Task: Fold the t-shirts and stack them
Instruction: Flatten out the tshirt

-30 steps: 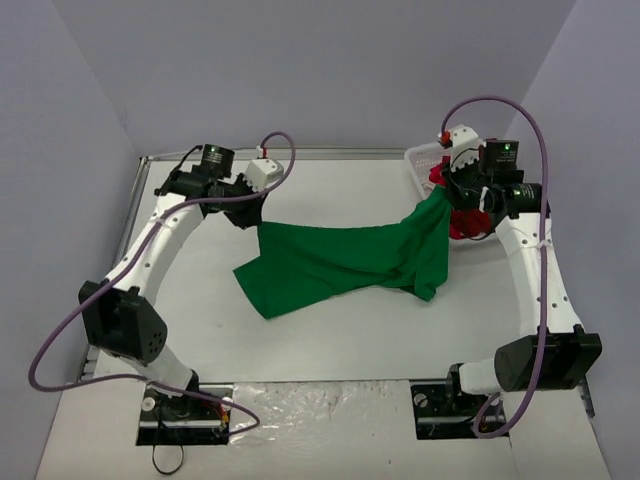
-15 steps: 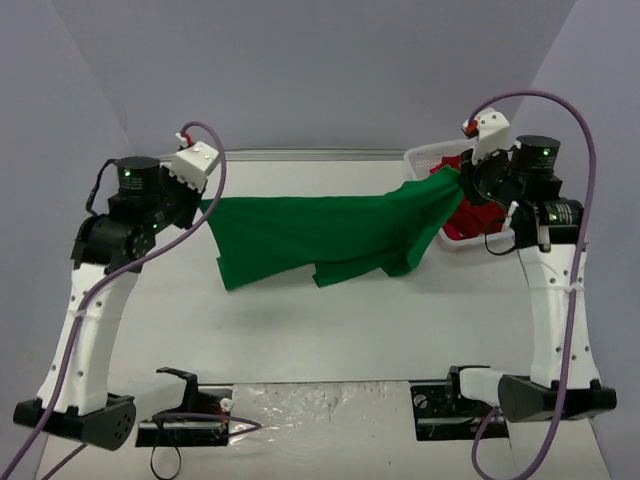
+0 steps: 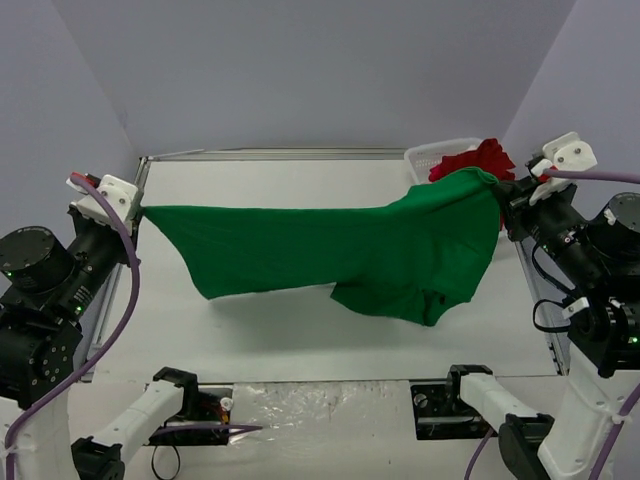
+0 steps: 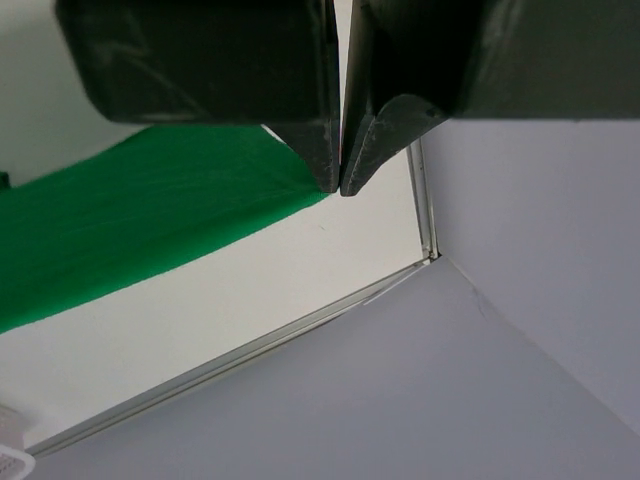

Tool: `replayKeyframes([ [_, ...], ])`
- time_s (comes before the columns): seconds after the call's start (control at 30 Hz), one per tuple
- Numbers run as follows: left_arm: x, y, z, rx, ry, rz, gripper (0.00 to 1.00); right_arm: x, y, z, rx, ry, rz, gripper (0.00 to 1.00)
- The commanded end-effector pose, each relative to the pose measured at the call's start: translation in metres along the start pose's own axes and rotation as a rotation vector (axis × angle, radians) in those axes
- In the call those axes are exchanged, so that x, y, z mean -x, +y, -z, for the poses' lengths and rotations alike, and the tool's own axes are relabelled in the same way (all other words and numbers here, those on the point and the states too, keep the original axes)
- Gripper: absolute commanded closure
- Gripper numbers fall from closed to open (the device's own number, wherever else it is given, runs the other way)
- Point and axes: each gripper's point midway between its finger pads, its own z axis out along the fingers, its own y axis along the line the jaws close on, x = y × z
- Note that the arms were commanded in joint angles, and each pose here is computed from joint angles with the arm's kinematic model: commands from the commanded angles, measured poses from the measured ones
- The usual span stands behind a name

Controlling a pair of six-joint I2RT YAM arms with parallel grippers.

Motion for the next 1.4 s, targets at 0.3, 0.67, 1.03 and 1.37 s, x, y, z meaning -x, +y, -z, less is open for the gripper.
replayKeyframes([
  [0.3,0.019,0.045,-0.102,0.172,0.055,-0.033,0.98,-0.032,-0.067,-0.156,-0.052,0.130,-0.065,1.00],
  [0.67,-0.124,0.092,-0.240,0.395,0.360,-0.150,0.98,-0.182,-0.022,-0.324,0.063,0.419,0.012,1.00],
  [1.03,-0.246,0.114,-0.327,0.461,0.604,-0.294,0.06,-0.294,0.036,-0.426,0.096,0.591,0.083,0.11],
  [1.37,-0.231,0.080,-0.285,0.349,0.574,-0.154,0.06,-0.298,0.058,-0.367,0.131,0.644,0.099,0.11],
])
